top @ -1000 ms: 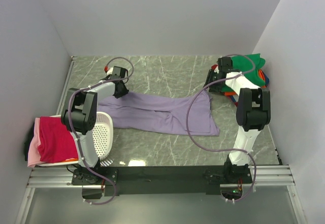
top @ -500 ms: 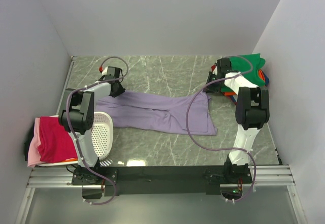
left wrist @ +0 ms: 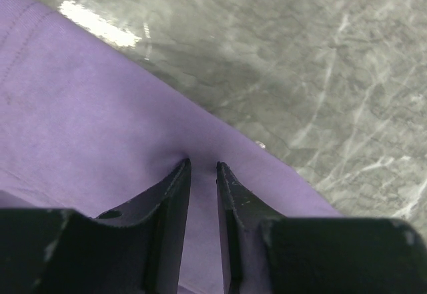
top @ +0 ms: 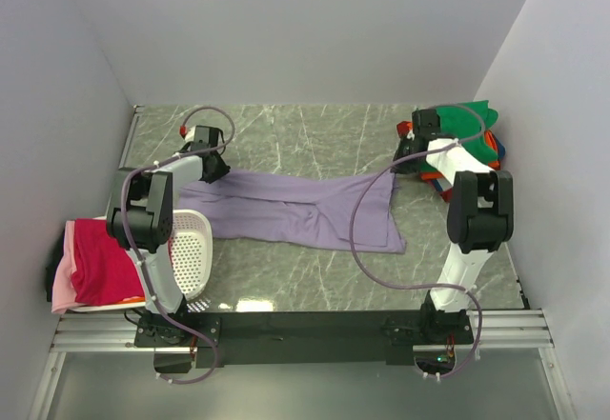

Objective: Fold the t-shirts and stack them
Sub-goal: Fold the tshirt

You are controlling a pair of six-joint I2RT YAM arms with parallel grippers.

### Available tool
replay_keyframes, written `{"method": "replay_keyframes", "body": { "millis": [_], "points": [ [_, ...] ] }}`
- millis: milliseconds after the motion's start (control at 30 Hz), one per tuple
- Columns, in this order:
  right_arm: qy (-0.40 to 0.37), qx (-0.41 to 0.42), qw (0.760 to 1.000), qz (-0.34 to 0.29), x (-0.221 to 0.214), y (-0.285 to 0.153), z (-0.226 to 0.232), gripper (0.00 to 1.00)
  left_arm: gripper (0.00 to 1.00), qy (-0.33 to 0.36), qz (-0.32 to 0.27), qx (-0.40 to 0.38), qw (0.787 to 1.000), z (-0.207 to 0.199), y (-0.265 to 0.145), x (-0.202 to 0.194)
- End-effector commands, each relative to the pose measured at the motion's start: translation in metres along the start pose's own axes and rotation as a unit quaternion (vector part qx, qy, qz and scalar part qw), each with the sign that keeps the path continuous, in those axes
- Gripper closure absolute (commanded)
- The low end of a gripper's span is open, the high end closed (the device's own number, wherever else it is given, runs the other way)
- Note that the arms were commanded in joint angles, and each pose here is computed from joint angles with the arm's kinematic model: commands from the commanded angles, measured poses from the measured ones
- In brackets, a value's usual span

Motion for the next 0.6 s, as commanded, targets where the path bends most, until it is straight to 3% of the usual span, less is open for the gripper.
{"method": "replay_keyframes", "body": {
  "millis": [0, 400, 467, 500, 533, 567],
  "points": [
    [0.011, -0.024, 0.996, -0.081, 0.025, -0.032, 0.000, 1.00, 0.70, -0.002, 0.011, 0.041, 0.999, 0.022, -0.002, -0.004],
    [0.007, -0.004, 0.997, -0.071, 0.036, -0.028, 0.007, 1.00, 0.71, -0.002, 0.004, 0.011, 1.000, 0.010, -0.004, 0.003],
    [0.005, -0.006, 0.997, -0.071, 0.036, -0.030, 0.007, 0.88, 0.71, -0.002, 0.001, 0.008, 1.000, 0.008, -0.007, 0.005],
    [0.004, -0.006, 0.997, -0.072, 0.036, -0.034, 0.007, 0.80, 0.70, -0.003, -0.003, 0.005, 1.000, 0.005, -0.008, 0.008],
    [0.003, -0.007, 0.997, -0.075, 0.036, -0.037, 0.007, 0.65, 0.71, -0.003, -0.007, 0.003, 1.000, 0.003, -0.010, 0.010],
    [0.000, -0.006, 0.997, -0.075, 0.034, -0.040, 0.007, 0.60, 0.70, -0.001, -0.010, -0.001, 1.000, -0.001, -0.012, 0.012]
  ]
}}
Point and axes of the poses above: each gripper's point midway between its finger pads, its own y axis out along the fingers, its own z axis along the line the jaws close on, x = y × z, the point moved 9 cm from there along -y, back along the fingers, and after that the axes turned 2 degrees about -y, right-handed, at the moved point
